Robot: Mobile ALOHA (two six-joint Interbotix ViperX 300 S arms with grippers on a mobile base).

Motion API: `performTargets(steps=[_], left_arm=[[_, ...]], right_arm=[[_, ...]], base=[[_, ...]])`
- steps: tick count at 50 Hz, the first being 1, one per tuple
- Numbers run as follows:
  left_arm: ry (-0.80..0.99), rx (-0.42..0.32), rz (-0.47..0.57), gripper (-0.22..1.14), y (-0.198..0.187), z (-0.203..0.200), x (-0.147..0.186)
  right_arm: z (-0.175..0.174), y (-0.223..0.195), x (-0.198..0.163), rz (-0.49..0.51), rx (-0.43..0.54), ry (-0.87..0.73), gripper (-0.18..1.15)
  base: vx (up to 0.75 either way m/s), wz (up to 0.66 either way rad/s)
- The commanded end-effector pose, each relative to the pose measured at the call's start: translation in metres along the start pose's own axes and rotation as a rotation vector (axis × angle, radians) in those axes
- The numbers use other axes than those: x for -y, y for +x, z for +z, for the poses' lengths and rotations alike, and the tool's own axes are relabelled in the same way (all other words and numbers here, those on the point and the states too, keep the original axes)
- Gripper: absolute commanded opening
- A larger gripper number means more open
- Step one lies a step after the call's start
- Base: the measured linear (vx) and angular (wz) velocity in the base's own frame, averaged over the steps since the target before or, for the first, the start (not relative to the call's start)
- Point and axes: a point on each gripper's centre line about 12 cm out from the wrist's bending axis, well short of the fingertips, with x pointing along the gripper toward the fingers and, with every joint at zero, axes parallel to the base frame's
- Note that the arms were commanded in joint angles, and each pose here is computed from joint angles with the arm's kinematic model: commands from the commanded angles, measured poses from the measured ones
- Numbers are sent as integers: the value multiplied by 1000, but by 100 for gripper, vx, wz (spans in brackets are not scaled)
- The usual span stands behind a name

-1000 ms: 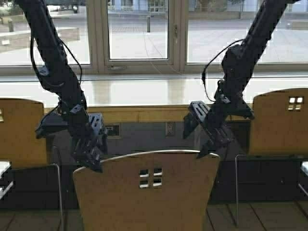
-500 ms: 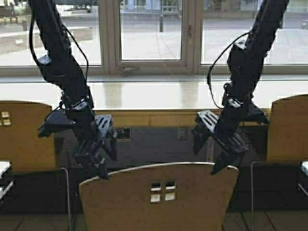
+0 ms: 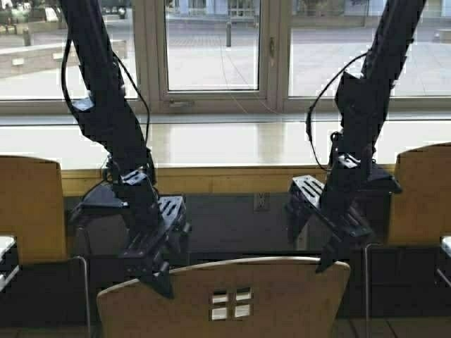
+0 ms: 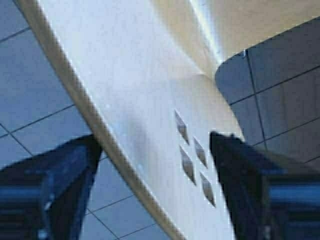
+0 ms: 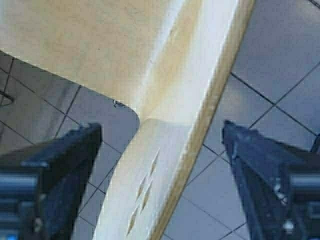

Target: Push the chairs under the table

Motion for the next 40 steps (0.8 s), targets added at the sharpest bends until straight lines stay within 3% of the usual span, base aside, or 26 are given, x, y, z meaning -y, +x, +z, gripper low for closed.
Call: performTargets(steps=[1,18,40], left_arm=[[-6,-1,3,96,2,0,-1],[6,13,65,96,15,-1,-23],[14,42,70,96,51,6,-19]], right_arm=[[-2,3,-5,7,-5,-7,103],[-22,23,13,-56,-38,-38,103],[-24,67,26,-107,-67,-50,103]], base=[[12,4],[10,1],[2,0]])
